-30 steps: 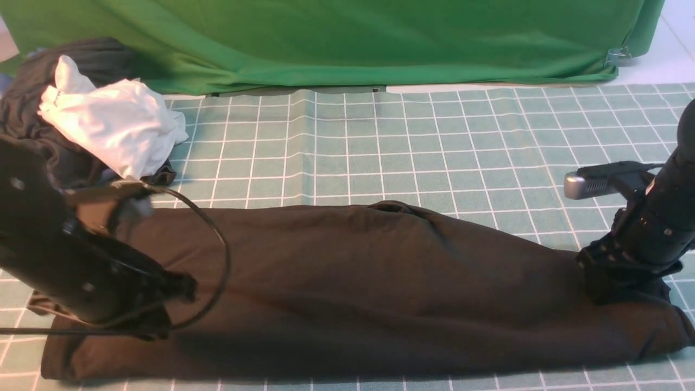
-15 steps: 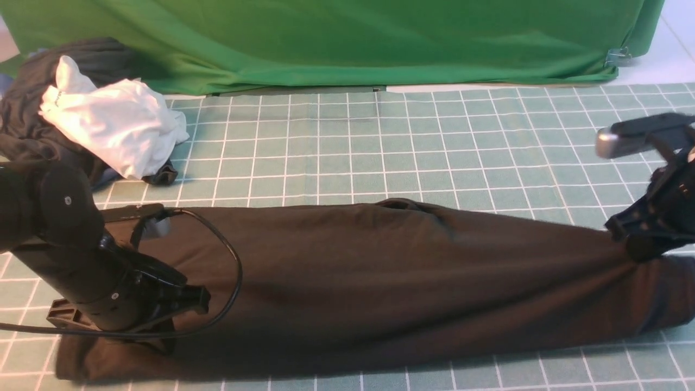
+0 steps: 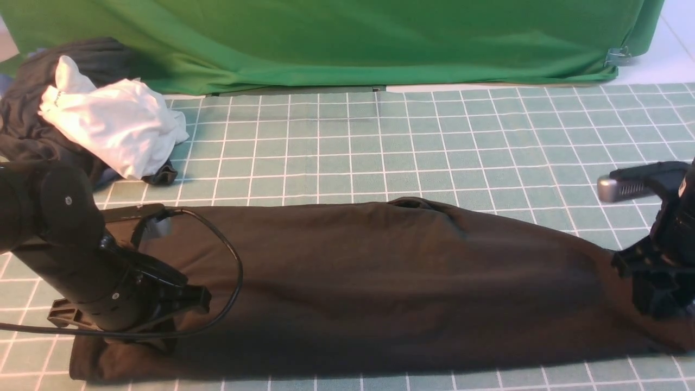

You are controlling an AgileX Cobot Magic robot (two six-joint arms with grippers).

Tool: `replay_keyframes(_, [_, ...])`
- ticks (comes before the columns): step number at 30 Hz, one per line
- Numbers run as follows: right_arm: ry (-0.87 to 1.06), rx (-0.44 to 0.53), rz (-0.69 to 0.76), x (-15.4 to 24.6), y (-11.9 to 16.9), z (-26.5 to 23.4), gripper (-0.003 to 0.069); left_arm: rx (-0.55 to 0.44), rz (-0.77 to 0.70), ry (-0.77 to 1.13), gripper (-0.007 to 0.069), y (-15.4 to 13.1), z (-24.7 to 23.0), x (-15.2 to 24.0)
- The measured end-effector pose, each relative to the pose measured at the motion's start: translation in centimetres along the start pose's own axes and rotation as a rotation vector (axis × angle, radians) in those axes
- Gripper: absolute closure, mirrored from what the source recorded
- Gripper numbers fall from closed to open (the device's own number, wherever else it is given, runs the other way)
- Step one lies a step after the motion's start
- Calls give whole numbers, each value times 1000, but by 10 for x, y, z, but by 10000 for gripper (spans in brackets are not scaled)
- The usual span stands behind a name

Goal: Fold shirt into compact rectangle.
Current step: 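Pull the folded dark garment lengthwise by its ends to straighten it flat on the table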

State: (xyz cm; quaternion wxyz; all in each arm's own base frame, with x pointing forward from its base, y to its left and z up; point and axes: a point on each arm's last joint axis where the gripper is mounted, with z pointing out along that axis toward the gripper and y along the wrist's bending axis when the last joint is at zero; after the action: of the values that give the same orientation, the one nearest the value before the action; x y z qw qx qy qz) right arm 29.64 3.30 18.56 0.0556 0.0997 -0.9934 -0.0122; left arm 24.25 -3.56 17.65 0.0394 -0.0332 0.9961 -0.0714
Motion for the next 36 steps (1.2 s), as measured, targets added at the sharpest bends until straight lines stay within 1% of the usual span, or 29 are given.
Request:
replay_keyframes(3, [-31,0,-29,2,10,-8,250,0,0,-12,620,0,0,-1])
replay_keyframes(6, [-118,3,-37,5,15,-24,272,1,2,-14,620,0,0,-1])
replay_keyframes(7, [-128,3,-37,6,15,-26,272,1,3,-14,620,0,0,-1])
replay_keyframes(11, [-302,24,-29,5,12,-47,281,1,12,-18,619,0,0,-2])
replay_keyframes(14, [-340,29,3,1,2,-50,281,1,15,-18,619,0,0,-2])
replay_keyframes(15, [-343,29,7,1,1,-50,281,1,15,-18,619,0,0,-2])
replay_keyframes(16, [-336,30,33,-3,-8,-47,281,1,16,-18,619,0,0,-2])
replay_keyframes(18, [-322,26,56,-7,-14,-42,281,1,18,-18,619,0,0,-2])
replay_keyframes(20, [-281,3,96,-14,-23,-30,282,1,18,-18,619,-1,0,-2])
replay_keyframes(22, [-240,-22,113,-18,-26,-18,294,1,18,-18,619,-1,0,-2])
replay_keyframes(29, [-148,-75,126,-20,-24,-1,323,1,19,-18,619,-1,0,-2])
replay_keyframes(31, [-138,-81,107,-19,-22,-1,323,1,19,-18,619,-1,0,-2])
replay_keyframes(33, [-132,-98,62,-20,-14,-1,321,1,19,-21,619,-1,0,-2])
replay_keyframes(36, [-142,-101,32,-22,-7,-1,309,1,19,-22,619,-1,0,-2])
